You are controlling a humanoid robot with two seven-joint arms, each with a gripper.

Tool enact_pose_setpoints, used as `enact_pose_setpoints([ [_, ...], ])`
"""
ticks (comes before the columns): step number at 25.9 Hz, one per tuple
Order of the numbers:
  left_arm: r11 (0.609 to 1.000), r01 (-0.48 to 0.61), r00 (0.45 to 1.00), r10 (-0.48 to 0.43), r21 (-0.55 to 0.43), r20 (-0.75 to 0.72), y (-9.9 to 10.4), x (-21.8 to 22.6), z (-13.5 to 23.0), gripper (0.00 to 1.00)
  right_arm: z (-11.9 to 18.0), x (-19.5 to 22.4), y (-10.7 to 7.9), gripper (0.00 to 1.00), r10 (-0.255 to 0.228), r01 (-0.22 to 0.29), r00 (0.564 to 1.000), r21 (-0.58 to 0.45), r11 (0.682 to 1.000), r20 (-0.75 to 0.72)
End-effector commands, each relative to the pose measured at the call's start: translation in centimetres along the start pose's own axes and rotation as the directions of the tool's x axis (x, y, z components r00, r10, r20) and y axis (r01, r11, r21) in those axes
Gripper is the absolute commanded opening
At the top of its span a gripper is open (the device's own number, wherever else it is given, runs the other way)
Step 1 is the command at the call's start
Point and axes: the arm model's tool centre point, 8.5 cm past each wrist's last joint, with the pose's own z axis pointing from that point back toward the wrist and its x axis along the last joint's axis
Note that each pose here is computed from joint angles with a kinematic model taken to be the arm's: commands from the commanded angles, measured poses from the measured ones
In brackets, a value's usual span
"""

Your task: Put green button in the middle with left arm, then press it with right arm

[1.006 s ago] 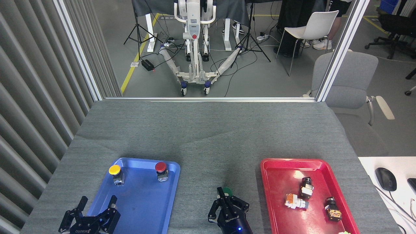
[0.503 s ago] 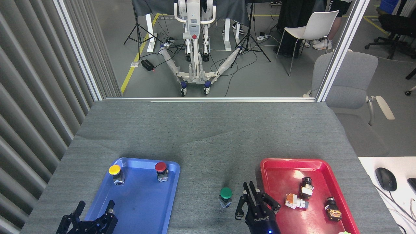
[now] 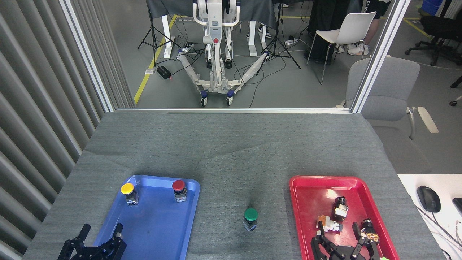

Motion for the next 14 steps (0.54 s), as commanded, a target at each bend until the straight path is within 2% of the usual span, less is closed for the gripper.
enact_pose_setpoints([
  [1,1.000,0.004,1.000,-0.004,-0.002,0.000,0.04,-0.28,0.21,0.99,0.49,-1.20,0.06,1.00,0.001,-0.001,1.000,0.002,1.000,-0.030],
  [14,1.000,0.008,1.000,-0.008,-0.008,0.008,-0.03,-0.31,0.24,0.99,0.56,-0.77,0.08,1.00,-0.010,0.010,1.000,0.001,1.000,-0.027],
])
